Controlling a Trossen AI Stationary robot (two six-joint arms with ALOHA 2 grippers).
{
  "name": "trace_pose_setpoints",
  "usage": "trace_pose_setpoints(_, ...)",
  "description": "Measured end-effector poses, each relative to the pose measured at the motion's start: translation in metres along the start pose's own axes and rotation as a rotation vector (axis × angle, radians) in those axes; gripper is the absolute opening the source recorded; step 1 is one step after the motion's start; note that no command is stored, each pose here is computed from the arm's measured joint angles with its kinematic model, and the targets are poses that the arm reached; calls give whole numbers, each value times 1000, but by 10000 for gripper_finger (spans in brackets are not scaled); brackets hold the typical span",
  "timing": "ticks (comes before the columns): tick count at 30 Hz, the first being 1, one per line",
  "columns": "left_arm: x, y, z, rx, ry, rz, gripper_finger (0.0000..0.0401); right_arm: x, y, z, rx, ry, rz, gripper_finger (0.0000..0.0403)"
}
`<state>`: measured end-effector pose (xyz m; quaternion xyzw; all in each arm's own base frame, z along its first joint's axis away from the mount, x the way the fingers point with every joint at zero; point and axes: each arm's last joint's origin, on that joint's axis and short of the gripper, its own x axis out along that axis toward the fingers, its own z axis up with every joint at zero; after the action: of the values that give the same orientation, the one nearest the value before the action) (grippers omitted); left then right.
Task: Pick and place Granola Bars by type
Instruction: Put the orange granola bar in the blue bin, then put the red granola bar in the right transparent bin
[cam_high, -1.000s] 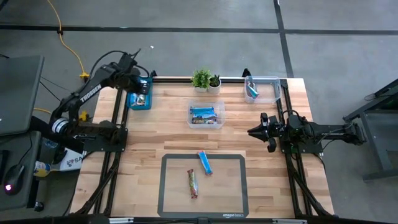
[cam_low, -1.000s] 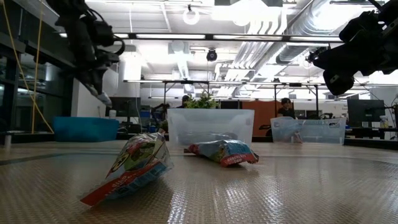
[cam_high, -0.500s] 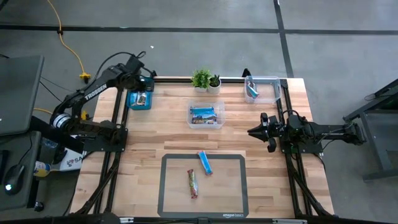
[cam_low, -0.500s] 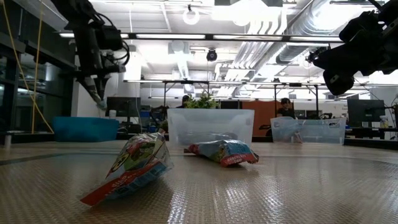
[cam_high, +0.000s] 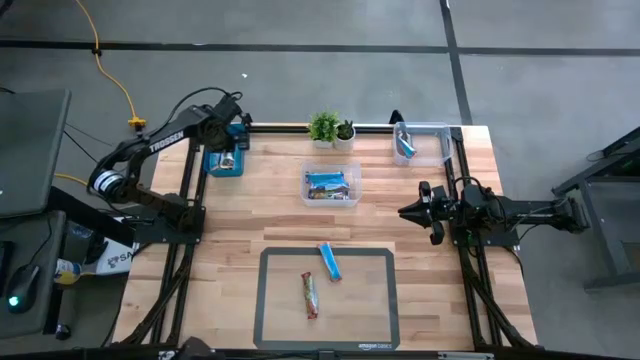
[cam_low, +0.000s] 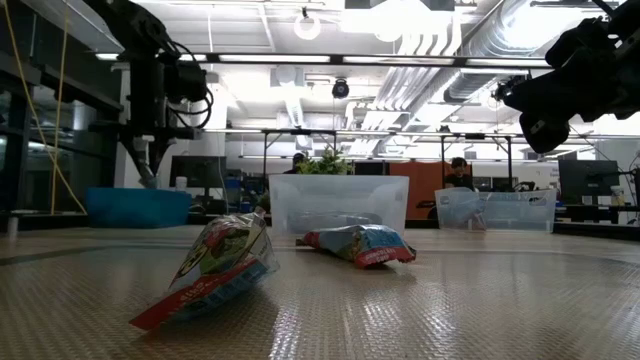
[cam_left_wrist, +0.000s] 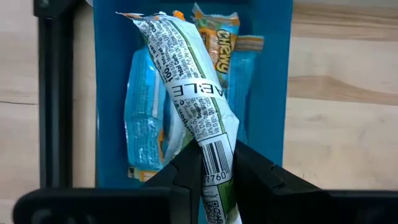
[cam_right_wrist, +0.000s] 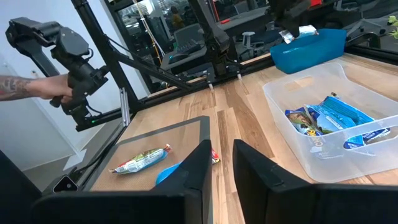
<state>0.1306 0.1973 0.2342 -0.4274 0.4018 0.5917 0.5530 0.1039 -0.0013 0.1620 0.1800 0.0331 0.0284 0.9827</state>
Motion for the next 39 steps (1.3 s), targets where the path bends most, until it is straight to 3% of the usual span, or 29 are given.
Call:
trace_pose_setpoints(8, 8, -3, -5, 51, 50, 65, 69, 0, 0, 0, 0, 0, 0, 53)
trace_pose_setpoints(17, 8, -5, -6, 83, 88, 22, 75, 0, 0, 0, 0, 0, 1, 47)
trace_pose_setpoints(28, 8, -6, -7, 109, 89, 13, 192, 0, 0, 0, 0, 0, 0, 49)
trace_pose_setpoints(32, 3, -17, -12, 216, 62, -41, 216, 0, 0, 0, 0, 0, 0, 47)
trace_pose_setpoints(39, -24, -51, -33, 373, -89, -263, 199, 0, 0, 0, 0, 0, 0, 52)
